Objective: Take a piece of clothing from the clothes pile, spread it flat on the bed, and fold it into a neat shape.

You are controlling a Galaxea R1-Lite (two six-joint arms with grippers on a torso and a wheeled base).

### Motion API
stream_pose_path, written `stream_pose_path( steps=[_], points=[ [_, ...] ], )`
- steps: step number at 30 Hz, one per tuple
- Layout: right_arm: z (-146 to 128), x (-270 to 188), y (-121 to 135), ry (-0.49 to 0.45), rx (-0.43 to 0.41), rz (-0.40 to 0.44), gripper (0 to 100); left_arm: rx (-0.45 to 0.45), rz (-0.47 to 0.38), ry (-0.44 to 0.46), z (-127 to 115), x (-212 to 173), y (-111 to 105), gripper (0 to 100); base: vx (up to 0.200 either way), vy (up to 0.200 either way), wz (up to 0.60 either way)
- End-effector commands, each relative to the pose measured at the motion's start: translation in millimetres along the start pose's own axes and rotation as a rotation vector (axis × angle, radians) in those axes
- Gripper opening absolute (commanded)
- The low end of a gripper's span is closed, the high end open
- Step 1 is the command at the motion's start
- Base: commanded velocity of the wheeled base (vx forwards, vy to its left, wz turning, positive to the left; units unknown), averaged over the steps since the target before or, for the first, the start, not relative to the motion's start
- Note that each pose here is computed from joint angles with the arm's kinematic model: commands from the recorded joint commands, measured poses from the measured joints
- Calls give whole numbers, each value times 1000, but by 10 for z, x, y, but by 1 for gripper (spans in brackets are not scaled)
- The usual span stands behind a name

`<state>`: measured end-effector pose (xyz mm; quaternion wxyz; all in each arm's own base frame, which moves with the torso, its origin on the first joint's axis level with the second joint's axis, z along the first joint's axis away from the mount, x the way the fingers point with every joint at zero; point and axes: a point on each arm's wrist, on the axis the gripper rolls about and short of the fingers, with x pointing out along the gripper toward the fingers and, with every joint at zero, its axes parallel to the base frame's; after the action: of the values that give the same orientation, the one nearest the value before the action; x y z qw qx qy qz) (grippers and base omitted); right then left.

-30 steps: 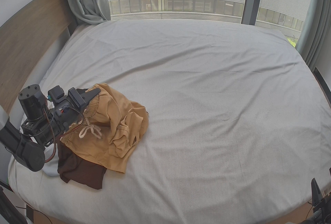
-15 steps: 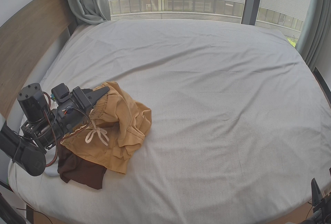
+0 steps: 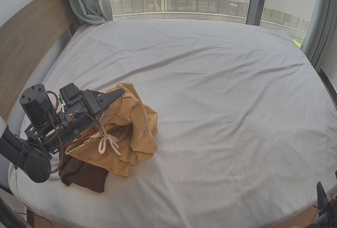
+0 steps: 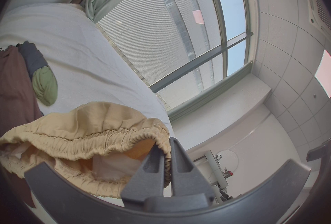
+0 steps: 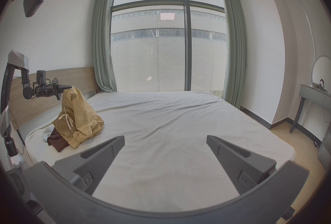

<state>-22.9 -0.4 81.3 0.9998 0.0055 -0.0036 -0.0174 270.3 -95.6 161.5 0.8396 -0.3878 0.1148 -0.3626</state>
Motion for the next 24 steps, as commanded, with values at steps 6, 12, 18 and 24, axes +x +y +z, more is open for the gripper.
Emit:
stream_pose_path(
  steps=[6,12,18,24],
  points=[
    [-51,5,0,7,0,0,100,10,-90,28,-132,118,-155,0,0,0,0],
    [-51,5,0,7,0,0,100,4,-116,29,-143,210,-202,0,0,0,0],
    [-51,5,0,7,0,0,100,-32,-156,49,-197,284,-313,0,0,0,0],
    [-51,5,0,7,0,0,100,-34,-198,52,-235,369,-446,0,0,0,0]
  ],
)
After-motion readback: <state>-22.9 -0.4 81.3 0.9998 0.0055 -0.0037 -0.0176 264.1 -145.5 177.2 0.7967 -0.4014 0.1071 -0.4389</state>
